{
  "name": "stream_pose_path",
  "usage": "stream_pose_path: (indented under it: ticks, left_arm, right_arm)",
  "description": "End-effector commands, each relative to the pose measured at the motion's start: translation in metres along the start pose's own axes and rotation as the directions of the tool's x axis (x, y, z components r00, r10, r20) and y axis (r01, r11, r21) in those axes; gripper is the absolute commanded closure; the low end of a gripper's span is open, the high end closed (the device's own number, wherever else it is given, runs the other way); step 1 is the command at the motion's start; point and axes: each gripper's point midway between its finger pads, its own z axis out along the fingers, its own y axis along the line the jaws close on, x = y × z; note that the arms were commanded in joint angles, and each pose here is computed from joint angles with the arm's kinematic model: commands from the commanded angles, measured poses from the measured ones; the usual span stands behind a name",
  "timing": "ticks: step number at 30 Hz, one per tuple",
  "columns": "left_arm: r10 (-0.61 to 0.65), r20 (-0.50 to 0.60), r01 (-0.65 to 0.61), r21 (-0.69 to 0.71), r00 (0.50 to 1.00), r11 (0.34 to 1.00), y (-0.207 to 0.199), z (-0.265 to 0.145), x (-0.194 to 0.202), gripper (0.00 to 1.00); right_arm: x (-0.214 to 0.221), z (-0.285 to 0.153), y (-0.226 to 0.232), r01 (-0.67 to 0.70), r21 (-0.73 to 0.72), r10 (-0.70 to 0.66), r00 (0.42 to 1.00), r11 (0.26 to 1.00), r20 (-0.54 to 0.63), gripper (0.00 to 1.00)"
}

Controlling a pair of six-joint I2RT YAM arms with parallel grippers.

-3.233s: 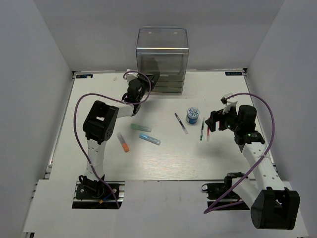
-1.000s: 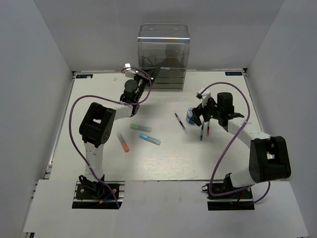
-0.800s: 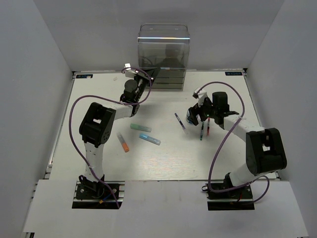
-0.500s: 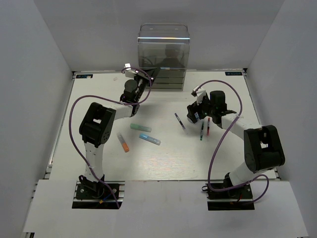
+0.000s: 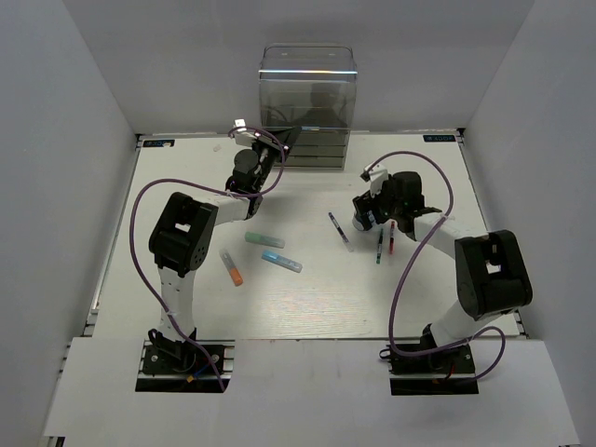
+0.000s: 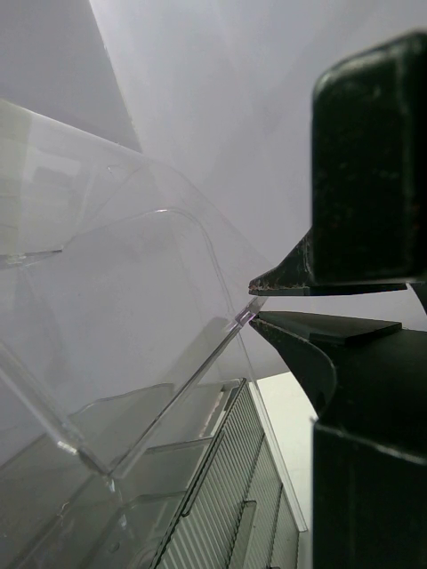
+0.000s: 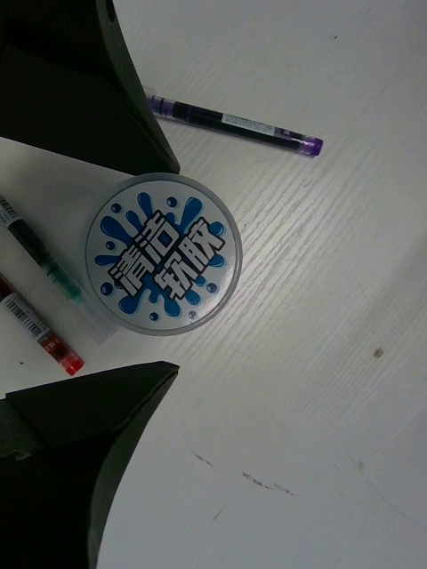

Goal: Sort the stationery into containers
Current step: Pick up the stationery from the center of the board, then place the stationery in the storage box.

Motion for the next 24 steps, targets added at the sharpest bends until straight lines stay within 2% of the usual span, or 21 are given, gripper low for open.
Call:
stream_pose_path:
  ticks: [1,5,8,11,12,13,14,16,19,20,24]
  left_arm:
    - [0.006,0.039,-0.011,0.139,0.999,0.99,-0.071,-0.003,-0.02,0.77]
    - [0.006,0.039,-0.011,0.139,0.999,0.99,-0.071,-0.003,-0.02,0.77]
    - [0.006,0.039,-0.011,0.139,0.999,0.99,-0.071,-0.003,-0.02,0.77]
    - [0.006,0.039,-0.011,0.139,0.999,0.99,-0.071,-0.003,-0.02,0.77]
    - [0.007,0.03,-0.011,0.142,1.0,0.99,-0.071,-0.003,-0.019,0.77]
    - [0.01,0.036,-0.014,0.131,0.999,0.991,-0.067,-0.003,-0.023,0.77]
    - [0.01,0.036,-0.014,0.131,0.999,0.991,-0.067,-0.003,-0.023,0.77]
    - [0.01,0.038,-0.015,0.139,0.999,0.99,-0.073,-0.003,-0.025,0.77]
    - [0.01,0.035,-0.014,0.129,0.999,0.991,-0.071,-0.005,-0.024,0.77]
    - [0.01,0.038,-0.015,0.138,0.999,0.99,-0.076,-0.006,-0.026,0.77]
    - [0.012,0.041,-0.017,0.118,0.999,0.993,-0.069,-0.007,-0.029,0.77]
  right_arm:
    - [-0.009,0.007,-0.008,0.001,0.029,-0.002,1.0,1.0,0.01,0.12]
    - [-0.005,0.01,-0.004,-0.012,0.001,0.012,1.0,1.0,-0.006,0.17]
    - [-0.004,0.011,0.0,-0.018,-0.021,0.018,1.0,1.0,-0.014,0.28]
    - [-0.013,0.008,0.002,0.001,-0.039,0.0,1.0,0.999,0.012,0.45]
    - [-0.018,0.005,0.005,0.012,-0.055,-0.011,1.0,0.998,0.024,0.63]
    - [-0.021,0.003,0.006,0.036,-0.065,-0.034,0.999,0.997,0.027,0.74]
    - [-0.038,-0.001,0.006,0.065,-0.073,-0.06,0.996,0.995,0.065,0.8]
    - [-0.042,-0.006,0.011,0.137,-0.102,-0.132,0.99,0.985,0.056,0.92]
    - [-0.075,-0.017,0.01,0.241,-0.113,-0.231,0.968,0.964,0.097,0.98]
    - [-0.082,-0.018,0.008,0.311,-0.111,-0.299,0.947,0.944,0.115,0.98]
    - [-0.124,-0.031,0.015,0.463,-0.115,-0.432,0.875,0.879,0.218,1.0]
